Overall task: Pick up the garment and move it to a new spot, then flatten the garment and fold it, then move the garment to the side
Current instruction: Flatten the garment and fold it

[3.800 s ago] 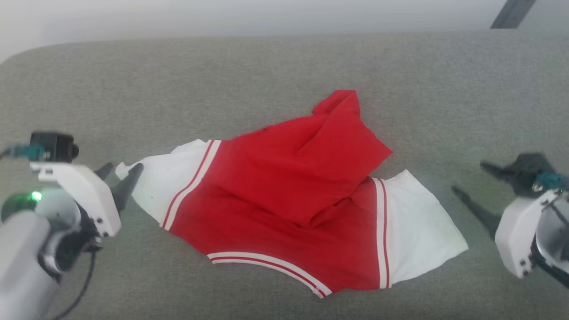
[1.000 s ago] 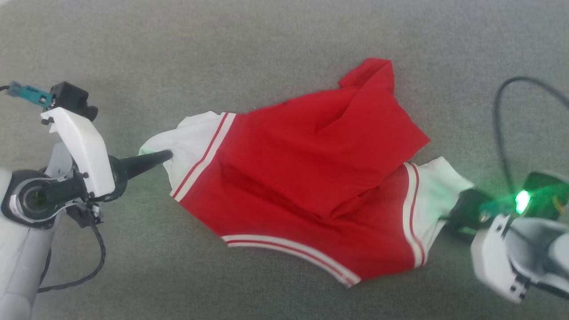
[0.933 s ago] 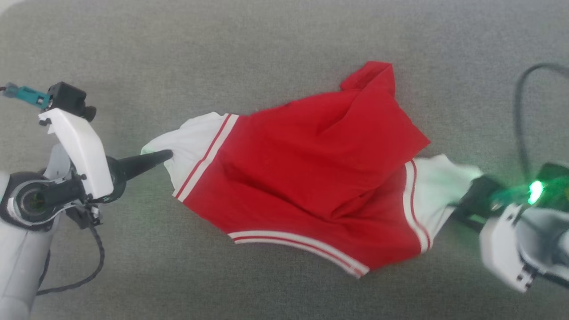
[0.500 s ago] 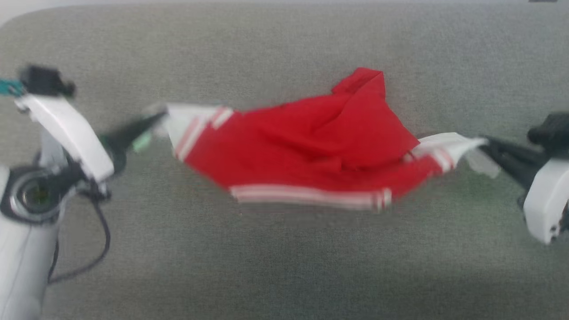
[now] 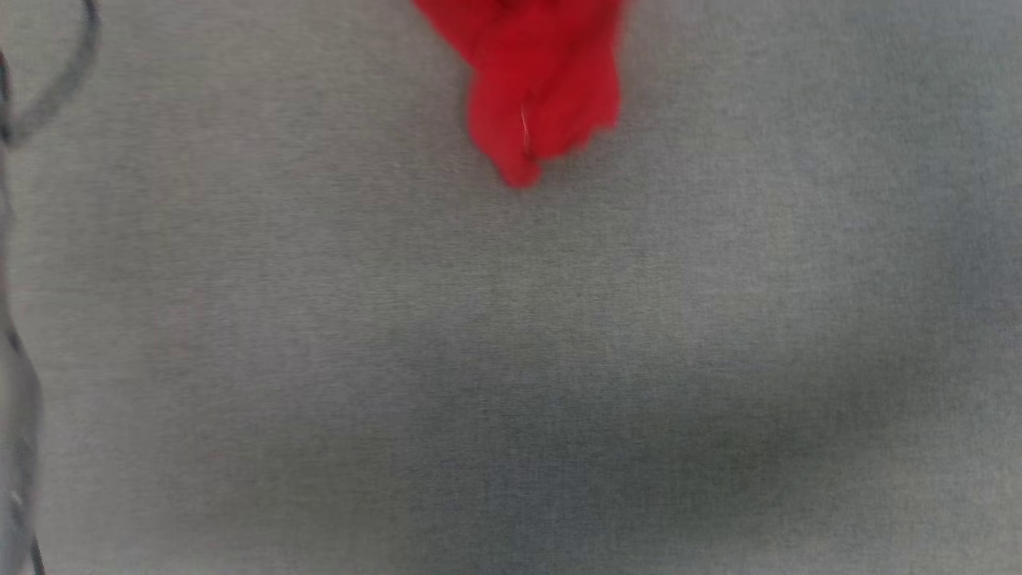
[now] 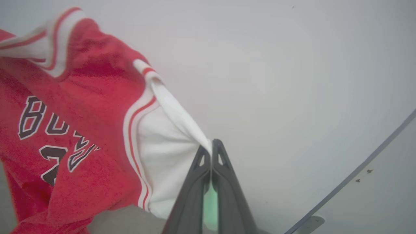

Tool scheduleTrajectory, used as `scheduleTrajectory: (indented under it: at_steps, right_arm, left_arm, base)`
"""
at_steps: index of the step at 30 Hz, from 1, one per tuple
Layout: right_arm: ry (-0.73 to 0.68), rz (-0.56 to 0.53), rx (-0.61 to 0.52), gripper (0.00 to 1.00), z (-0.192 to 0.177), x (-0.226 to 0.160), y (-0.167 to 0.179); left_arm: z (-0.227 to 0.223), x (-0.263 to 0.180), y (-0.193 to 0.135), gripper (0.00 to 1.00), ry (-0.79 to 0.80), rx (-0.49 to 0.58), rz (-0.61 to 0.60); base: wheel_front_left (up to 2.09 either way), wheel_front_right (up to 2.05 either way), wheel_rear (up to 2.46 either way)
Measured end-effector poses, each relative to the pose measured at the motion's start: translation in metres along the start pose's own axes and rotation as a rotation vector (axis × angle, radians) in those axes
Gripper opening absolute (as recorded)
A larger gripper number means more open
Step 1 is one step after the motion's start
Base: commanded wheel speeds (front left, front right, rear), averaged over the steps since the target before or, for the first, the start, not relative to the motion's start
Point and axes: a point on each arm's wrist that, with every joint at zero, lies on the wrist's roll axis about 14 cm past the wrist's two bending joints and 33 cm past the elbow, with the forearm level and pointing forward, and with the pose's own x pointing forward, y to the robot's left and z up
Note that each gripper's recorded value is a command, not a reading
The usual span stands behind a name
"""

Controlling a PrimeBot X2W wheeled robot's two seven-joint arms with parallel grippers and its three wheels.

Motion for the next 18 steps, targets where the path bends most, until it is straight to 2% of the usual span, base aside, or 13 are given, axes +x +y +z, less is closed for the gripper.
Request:
scheduleTrajectory:
  at_steps: [6,9,12,14,17,18]
  right_arm:
    - [-0.230,-0.171,-0.055,0.00,0.083,0.020,-0.048]
    - [-0.279,-0.203,-0.076,0.00,0.108,0.018,-0.055]
    - [-0.240,-0.198,-0.117,0.00,0.103,0.018,-0.052]
    - [-0.192,-0.193,-0.136,0.00,0.090,0.015,-0.052]
    - [-0.050,-0.177,-0.114,0.00,0.037,0.007,-0.052]
    - [0.059,-0.153,-0.105,0.00,-0.006,-0.002,-0.048]
  left_arm:
    - [0.062,0.038,-0.061,0.00,-0.241,-0.025,-0.117]
    - [0.080,0.037,-0.082,0.00,-0.274,-0.066,-0.151]
    - [0.077,0.033,-0.095,0.00,-0.223,-0.066,-0.178]
    - [0.058,0.028,-0.088,0.00,-0.144,-0.089,-0.174]
    - [0.011,0.012,-0.052,0.00,0.005,-0.132,-0.111]
    - [-0.018,-0.003,-0.027,0.00,0.086,-0.176,-0.070]
  base:
    - [0.00,0.00,0.00]
    - [0.00,0.00,0.00]
    - [0.00,0.00,0.00]
    - [0.00,0.00,0.00]
    - [0.00,0.00,0.00]
    - [0.00,0.00,0.00]
